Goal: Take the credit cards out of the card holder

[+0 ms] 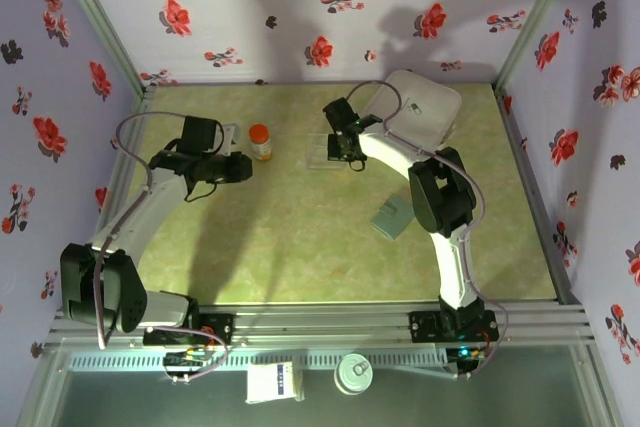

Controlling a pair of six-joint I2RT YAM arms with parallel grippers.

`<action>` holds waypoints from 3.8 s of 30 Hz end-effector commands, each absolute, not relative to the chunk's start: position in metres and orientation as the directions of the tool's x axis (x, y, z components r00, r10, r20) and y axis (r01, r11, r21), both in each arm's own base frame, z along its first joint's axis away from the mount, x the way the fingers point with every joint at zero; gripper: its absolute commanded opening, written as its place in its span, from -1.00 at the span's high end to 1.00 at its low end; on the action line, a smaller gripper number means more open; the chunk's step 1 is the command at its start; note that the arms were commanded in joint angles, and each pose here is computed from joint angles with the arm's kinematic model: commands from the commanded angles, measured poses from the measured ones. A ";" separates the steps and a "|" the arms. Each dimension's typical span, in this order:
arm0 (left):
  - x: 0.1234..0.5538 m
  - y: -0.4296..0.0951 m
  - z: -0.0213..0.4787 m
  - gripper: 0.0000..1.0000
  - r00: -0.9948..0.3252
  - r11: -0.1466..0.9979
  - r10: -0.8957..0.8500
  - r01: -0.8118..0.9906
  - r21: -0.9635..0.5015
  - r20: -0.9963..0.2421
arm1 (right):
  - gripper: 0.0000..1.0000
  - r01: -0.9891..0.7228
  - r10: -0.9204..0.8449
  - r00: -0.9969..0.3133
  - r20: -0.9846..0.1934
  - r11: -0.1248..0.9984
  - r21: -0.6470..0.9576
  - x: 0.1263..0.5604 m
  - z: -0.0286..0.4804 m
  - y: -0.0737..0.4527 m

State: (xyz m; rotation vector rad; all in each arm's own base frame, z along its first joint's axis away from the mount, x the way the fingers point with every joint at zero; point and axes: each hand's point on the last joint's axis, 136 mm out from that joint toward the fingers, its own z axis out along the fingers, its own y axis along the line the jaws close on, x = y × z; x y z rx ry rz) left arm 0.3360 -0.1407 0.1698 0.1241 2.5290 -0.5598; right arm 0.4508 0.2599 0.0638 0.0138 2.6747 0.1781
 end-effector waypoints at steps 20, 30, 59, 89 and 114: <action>0.329 -0.140 0.183 0.50 -0.855 0.901 -0.042 0.191 -0.390 -0.516 | 0.48 -0.080 -0.015 -0.867 -0.498 0.991 0.111 0.446 0.119 0.259; 0.308 -0.130 0.207 0.40 -0.863 0.909 0.009 0.218 -0.356 -0.505 | 0.19 -0.057 -0.025 -0.884 -0.467 0.997 0.056 0.391 0.130 0.212; 0.287 -0.114 0.207 0.18 -0.822 0.913 0.077 0.285 -0.291 -0.564 | -0.97 0.062 0.088 -0.980 -0.176 0.987 0.148 0.286 0.036 0.128; 0.287 -0.119 0.201 0.14 -0.839 0.905 0.068 0.279 -0.321 -0.539 | -0.99 -0.280 -0.273 -0.936 -0.222 0.960 0.002 0.238 0.074 0.188; 0.289 -0.115 0.196 0.12 -0.851 0.910 0.067 0.266 -0.317 -0.521 | -0.99 -0.230 -0.221 -0.973 -0.068 0.950 0.213 0.229 0.032 0.201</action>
